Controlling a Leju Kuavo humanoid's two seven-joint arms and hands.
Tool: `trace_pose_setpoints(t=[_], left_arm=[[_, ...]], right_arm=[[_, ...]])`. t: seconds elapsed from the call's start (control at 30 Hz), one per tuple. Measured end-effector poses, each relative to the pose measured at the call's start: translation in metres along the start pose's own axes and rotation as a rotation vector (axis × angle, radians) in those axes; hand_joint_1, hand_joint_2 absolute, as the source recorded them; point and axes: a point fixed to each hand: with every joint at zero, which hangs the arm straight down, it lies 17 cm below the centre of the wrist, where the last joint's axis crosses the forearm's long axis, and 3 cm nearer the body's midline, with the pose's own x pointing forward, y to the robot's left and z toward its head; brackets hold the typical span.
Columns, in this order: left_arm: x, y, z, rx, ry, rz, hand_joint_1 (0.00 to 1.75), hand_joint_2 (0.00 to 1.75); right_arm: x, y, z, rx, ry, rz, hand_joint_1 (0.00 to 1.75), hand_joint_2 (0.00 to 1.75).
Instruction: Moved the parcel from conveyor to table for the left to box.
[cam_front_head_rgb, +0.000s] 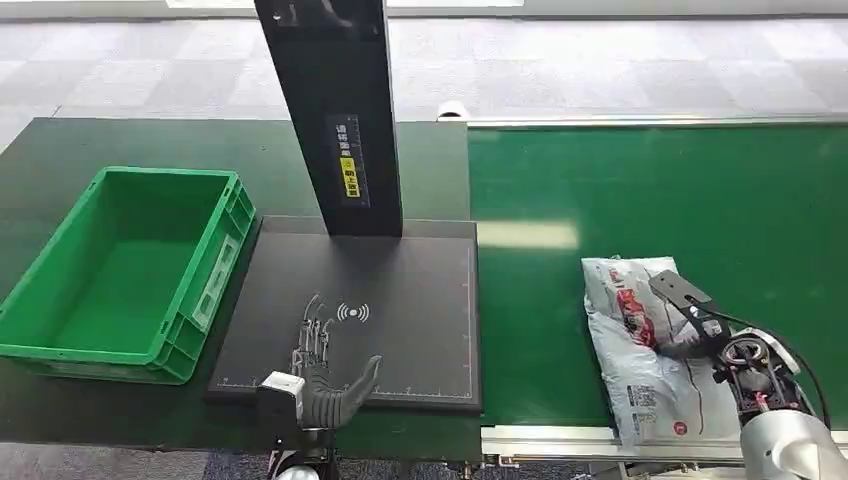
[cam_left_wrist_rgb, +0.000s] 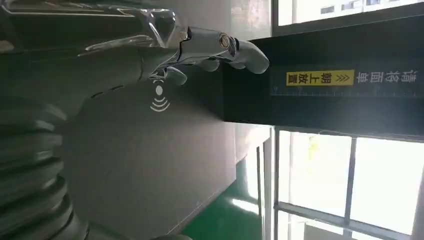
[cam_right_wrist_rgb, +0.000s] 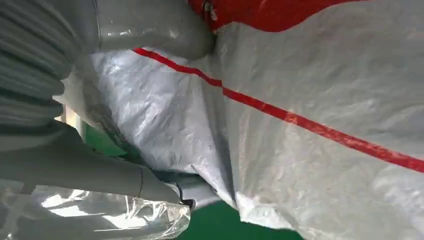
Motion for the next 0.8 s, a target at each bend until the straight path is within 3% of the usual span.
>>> trace_pose_setpoints(t=[0.3, 0.47, 0.63, 0.8], left_arm=[[0.006, 0.009, 0.001, 0.043, -0.009, -0.033, 0.00, 1.75], [0.006, 0.010, 0.000, 0.047, -0.009, -0.036, 0.00, 1.75], [0.007, 0.012, 0.000, 0.057, -0.018, -0.042, 0.00, 1.75], [0.001, 0.021, 0.004, 0.087, 0.003, -0.056, 0.00, 1.75]], right_arm=[[0.039, -0.024, -0.002, -0.220, -0.183, -0.167, 1.75, 1.75], [0.069, -0.048, 0.012, -0.353, -0.363, -0.266, 1.75, 1.75], [0.108, -0.083, 0.070, -0.559, -0.677, -0.441, 1.75, 1.75], [0.110, -0.081, 0.177, -0.782, -0.924, -0.510, 1.75, 1.75]])
